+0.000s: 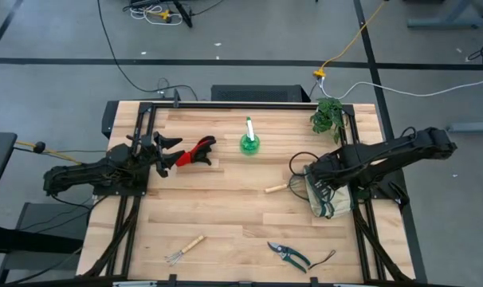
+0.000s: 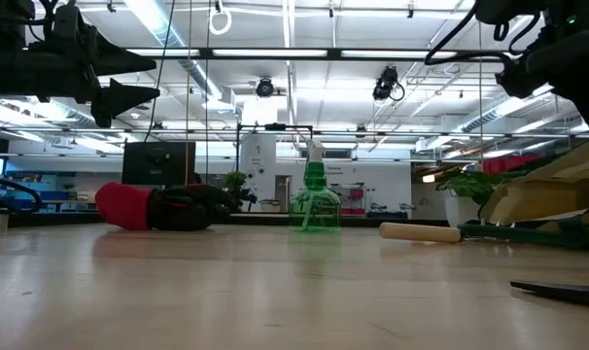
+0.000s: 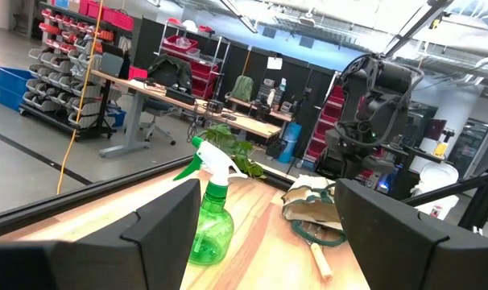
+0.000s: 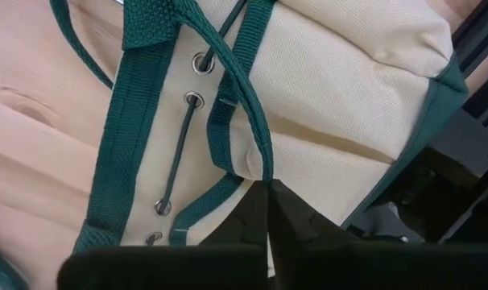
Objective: Pick & Place Garden tools in Gardening bag
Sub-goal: Prepare the white bag on the table
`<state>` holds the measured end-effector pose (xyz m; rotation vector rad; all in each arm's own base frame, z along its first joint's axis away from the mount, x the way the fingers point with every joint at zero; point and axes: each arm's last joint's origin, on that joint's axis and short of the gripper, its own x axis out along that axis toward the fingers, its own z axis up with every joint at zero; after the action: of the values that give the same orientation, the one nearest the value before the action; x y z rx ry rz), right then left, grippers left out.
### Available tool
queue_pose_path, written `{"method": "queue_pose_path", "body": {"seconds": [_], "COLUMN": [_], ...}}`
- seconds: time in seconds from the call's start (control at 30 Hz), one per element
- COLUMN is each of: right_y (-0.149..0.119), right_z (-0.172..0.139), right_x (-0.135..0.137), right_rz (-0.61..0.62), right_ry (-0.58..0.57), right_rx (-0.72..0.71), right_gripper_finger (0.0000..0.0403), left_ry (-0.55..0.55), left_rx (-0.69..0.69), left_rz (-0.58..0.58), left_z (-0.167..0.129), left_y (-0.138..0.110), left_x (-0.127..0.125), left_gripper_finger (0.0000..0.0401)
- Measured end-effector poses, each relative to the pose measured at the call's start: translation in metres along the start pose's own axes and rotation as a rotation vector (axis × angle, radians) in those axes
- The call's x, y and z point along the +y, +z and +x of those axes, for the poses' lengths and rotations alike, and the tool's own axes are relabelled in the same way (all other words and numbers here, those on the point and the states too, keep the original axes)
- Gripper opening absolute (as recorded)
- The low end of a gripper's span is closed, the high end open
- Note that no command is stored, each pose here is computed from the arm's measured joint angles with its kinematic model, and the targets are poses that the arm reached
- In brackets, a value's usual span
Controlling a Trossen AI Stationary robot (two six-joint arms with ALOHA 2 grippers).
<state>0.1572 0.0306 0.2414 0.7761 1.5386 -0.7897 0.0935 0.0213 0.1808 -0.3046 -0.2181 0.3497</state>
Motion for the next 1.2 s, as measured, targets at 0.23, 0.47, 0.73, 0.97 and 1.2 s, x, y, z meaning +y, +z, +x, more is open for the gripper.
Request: {"method": "queue_pose_path", "body": {"seconds": [0.23,0.47,0.73,0.97,1.2], "right_y": [0.001,0.003,0.006,0.005,0.007], "right_z": [0.001,-0.029,-0.080,-0.113,-0.136], "right_x": [0.002,0.006,0.007,0.004,0.006], "right_rz": [-0.049,-0.082,-0.097,-0.102,-0.146], "right_ry": [-0.014,0.028,0.095,0.136,0.209], "right_rx": [0.008,-0.100,-0.313,-0.464,-0.605], "right_gripper_finger": [0.0001,0.0000,0.0000,0.0000,0.0000], "left_ry": [0.000,0.000,0.000,-0.001,0.000], "left_rx": [0.000,0.000,0.000,0.000,0.000], "left_rz": [0.000,0.000,0.000,-0.001,-0.001], "left_z": [0.000,0.000,0.000,0.000,0.000], "left_y": [0.000,0.000,0.000,0.000,0.000], "left_x": [0.000,0.000,0.000,0.000,0.000], "left_gripper_finger": [0.0291,0.0291,0.0291,0.0291,0.0291]}}
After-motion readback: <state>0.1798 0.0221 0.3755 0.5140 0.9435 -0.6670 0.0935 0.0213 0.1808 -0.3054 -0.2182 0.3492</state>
